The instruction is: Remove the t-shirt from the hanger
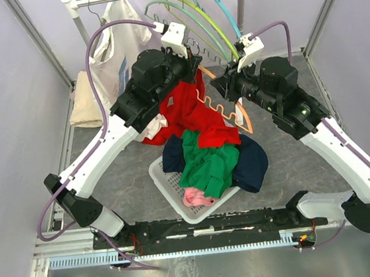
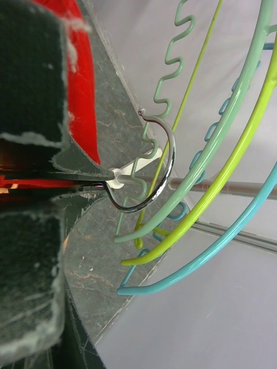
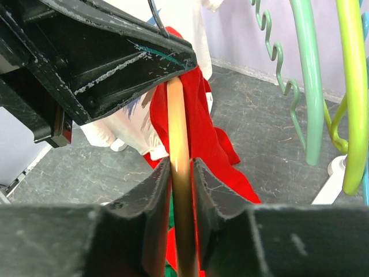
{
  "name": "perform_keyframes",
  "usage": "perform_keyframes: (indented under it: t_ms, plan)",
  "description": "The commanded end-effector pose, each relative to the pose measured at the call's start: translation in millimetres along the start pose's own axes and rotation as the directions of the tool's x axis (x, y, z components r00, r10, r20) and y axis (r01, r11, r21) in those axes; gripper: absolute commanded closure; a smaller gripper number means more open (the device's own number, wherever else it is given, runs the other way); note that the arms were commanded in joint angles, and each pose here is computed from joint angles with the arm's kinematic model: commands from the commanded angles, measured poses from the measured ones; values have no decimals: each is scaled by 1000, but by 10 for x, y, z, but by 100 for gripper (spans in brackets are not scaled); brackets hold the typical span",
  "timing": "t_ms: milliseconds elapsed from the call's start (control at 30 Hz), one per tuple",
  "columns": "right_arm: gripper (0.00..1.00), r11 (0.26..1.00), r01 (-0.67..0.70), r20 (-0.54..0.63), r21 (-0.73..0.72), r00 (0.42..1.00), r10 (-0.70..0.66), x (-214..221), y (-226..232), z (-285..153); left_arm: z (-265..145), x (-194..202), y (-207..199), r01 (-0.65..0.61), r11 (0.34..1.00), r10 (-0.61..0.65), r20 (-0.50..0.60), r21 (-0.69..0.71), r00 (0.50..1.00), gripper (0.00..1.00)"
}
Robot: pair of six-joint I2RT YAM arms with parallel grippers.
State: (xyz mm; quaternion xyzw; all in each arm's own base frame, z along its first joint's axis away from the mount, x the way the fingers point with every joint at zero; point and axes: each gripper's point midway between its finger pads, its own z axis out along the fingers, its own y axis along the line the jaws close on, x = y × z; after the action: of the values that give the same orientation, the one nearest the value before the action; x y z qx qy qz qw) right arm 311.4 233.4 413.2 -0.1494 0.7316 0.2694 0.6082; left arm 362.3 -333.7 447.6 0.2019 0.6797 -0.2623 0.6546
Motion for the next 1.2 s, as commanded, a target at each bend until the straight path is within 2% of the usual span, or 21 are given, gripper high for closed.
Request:
perform_keyframes:
  t_ms: [0,100,167,300,400,533,833,1167]
  plan:
    - [76,1000,-4,34,-9,999,4,-73,30,-9,-62,-537,-84,62,998,-64,154,21,986,97]
    - [93,1000,-9,60,-8,998,9,-111,28,-34,-52,-507,-83,55,998,-57,149,20,987,88]
    - [98,1000,-11,78,-5,997,11,-136,21,-56,-51,-493,-71,53,998,-54,146,16,988,75]
    - [98,1000,-14,104,3,994,14,-181,6,-99,-70,-470,-61,50,999,-51,150,11,987,41]
    - [98,1000,-14,122,9,992,13,-212,-3,-132,-120,-469,-22,59,998,-57,169,-3,984,31]
    - [98,1000,-15,147,16,989,12,-254,-18,-164,-225,-453,21,48,999,-44,194,-16,980,24]
    - [98,1000,-12,179,17,984,9,-297,-25,-225,-394,-205,220,20,994,-4,149,-107,989,20]
    - [98,995,11,270,103,962,-38,-494,-176,-444,-481,373,519,5,967,-6,-3,-254,1000,19]
